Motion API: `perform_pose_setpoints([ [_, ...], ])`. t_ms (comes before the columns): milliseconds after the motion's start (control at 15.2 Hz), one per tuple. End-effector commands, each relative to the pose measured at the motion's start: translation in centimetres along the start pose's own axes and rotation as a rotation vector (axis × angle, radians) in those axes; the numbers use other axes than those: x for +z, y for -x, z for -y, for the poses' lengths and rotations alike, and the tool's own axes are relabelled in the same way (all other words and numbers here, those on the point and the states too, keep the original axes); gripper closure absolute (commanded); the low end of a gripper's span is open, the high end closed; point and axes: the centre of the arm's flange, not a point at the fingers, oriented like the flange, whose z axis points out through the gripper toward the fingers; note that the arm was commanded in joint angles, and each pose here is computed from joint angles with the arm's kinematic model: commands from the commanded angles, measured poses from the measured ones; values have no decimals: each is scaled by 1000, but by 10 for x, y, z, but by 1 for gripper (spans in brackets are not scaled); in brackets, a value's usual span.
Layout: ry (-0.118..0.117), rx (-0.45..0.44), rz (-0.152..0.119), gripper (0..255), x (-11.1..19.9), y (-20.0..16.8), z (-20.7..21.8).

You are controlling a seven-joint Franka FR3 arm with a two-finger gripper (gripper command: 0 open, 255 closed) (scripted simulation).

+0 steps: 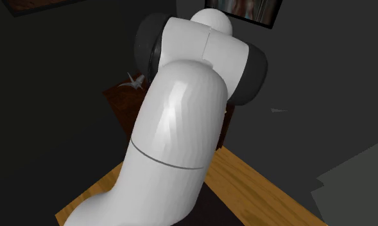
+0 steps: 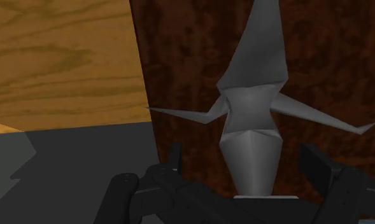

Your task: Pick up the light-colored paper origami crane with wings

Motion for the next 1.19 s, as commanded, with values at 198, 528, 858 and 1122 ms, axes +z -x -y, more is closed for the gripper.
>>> perform_pose_setpoints([
  [198,3,10,-12,0,37,-14,26],
  [528,3,10,-12,0,63,-10,25],
  [858,4,10,-12,255,70,-9,25],
  [1122,4,10,-12,255,70,-9,25],
])
